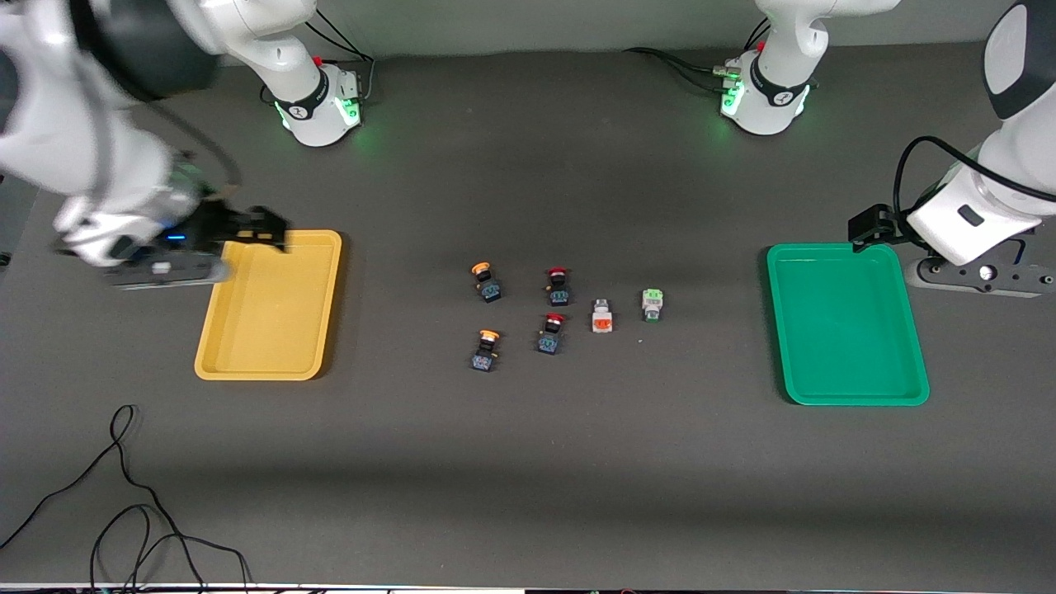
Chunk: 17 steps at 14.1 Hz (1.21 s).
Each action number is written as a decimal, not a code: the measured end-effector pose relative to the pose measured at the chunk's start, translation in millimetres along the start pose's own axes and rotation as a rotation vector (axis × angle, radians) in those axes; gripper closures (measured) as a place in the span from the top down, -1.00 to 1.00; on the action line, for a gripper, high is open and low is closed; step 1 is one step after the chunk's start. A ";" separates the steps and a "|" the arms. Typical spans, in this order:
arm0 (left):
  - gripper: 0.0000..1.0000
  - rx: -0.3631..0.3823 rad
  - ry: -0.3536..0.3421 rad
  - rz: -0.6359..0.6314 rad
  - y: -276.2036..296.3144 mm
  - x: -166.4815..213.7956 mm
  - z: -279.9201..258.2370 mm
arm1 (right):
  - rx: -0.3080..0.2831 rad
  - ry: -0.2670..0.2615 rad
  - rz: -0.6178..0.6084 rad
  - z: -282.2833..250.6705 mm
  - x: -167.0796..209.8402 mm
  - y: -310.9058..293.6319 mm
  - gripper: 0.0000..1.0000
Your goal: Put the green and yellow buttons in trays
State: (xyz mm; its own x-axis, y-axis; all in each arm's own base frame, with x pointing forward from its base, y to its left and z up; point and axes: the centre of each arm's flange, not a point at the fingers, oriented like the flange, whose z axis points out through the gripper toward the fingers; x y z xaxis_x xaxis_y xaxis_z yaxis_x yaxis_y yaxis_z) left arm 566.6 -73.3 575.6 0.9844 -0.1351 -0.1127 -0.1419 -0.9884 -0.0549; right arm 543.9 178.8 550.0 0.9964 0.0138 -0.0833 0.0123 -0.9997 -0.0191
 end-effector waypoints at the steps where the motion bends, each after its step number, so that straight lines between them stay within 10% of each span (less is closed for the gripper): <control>1: 0.99 -0.003 0.006 -0.009 10.4 2.2 -1.9 | 0.007 0.013 0.015 13.0 -4.4 -33.4 1.00; 7: 0.99 -0.048 -0.020 -0.041 101.0 35.2 36.1 | 0.002 0.027 0.069 76.8 -75.8 -218.1 1.00; 17: 0.98 -0.050 -0.050 0.034 219.2 24.1 246.6 | 0.067 0.188 0.048 261.3 -86.9 -194.3 1.00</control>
State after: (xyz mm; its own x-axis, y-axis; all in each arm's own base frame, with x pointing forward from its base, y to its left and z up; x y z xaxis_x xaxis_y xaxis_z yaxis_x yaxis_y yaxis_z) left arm 533.6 -275.9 316.2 0.9726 -0.1661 -0.1628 -0.1685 -0.9857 -0.0009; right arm 433.1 376.5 300.5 0.9938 -0.0438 0.1018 -0.0350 -0.9956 -0.0867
